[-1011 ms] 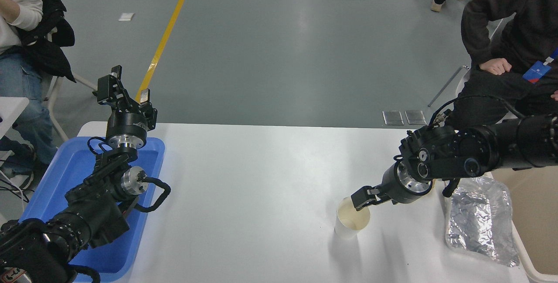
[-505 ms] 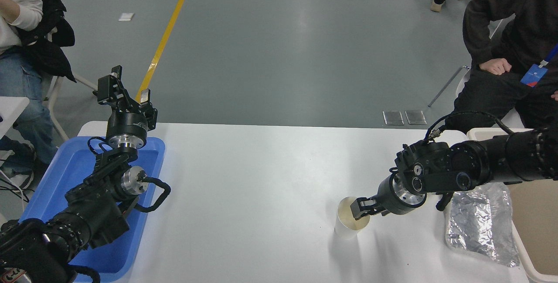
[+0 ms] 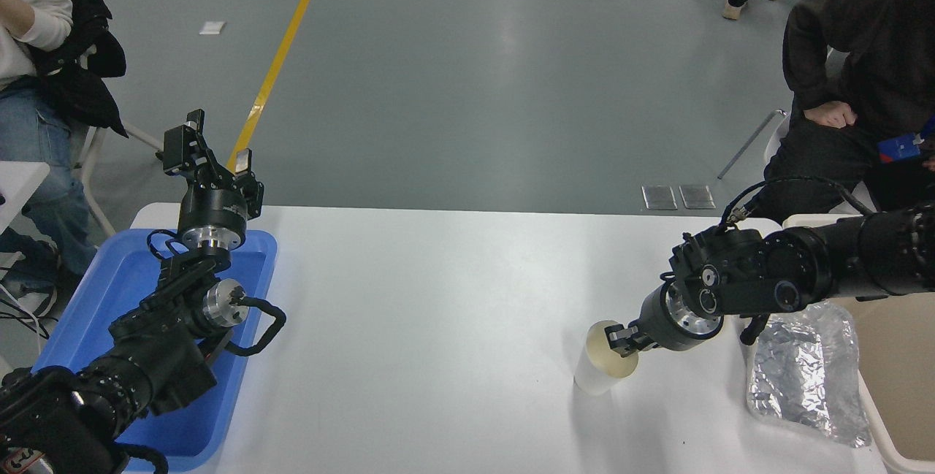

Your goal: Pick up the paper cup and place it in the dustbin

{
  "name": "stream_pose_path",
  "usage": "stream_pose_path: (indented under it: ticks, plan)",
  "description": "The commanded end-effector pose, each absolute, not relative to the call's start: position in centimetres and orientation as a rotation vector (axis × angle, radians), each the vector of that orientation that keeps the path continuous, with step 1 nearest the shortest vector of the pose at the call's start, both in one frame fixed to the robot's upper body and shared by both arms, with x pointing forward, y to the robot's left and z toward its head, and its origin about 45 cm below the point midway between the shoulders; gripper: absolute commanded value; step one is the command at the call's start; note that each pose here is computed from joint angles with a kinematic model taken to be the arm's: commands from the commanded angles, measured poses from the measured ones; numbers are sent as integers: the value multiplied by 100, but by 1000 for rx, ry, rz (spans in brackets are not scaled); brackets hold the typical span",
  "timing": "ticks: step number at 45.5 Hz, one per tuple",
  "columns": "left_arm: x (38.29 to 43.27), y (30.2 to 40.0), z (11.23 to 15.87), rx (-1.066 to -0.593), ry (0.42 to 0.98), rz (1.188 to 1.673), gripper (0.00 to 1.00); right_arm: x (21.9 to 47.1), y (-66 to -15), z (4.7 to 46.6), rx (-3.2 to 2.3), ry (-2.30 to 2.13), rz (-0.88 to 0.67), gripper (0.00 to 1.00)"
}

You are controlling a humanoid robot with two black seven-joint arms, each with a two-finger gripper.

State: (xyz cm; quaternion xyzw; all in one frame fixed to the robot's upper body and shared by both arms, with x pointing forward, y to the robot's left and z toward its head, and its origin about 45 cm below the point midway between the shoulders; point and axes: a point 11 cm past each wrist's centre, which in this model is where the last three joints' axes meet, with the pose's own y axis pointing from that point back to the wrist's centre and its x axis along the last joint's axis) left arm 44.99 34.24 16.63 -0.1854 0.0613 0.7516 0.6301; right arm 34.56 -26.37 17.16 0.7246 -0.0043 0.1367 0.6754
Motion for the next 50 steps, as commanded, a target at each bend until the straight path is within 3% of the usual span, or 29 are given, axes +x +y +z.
stream_pose_path:
  ticks: [1, 12, 19, 37, 50]
  plan:
    - [4494, 3433, 1658, -423, 141, 1723, 100, 3524, -2960, 2533, 1547, -58, 329, 0]
    - [4494, 3443, 1662, -424, 140, 1725, 100, 3533, -3074, 3607, 1427, -121, 349, 0]
    - [4493, 3451, 1664, -423, 138, 1725, 100, 3509, -3151, 4013, 1375, -141, 341, 0]
    - [4493, 3451, 1664, -423, 138, 1725, 100, 3512, -3256, 4081, 1339, -142, 328, 0]
    - [4493, 3449, 1663, -422, 138, 1725, 100, 3526, -4545, 4038, 1143, -260, 230, 0]
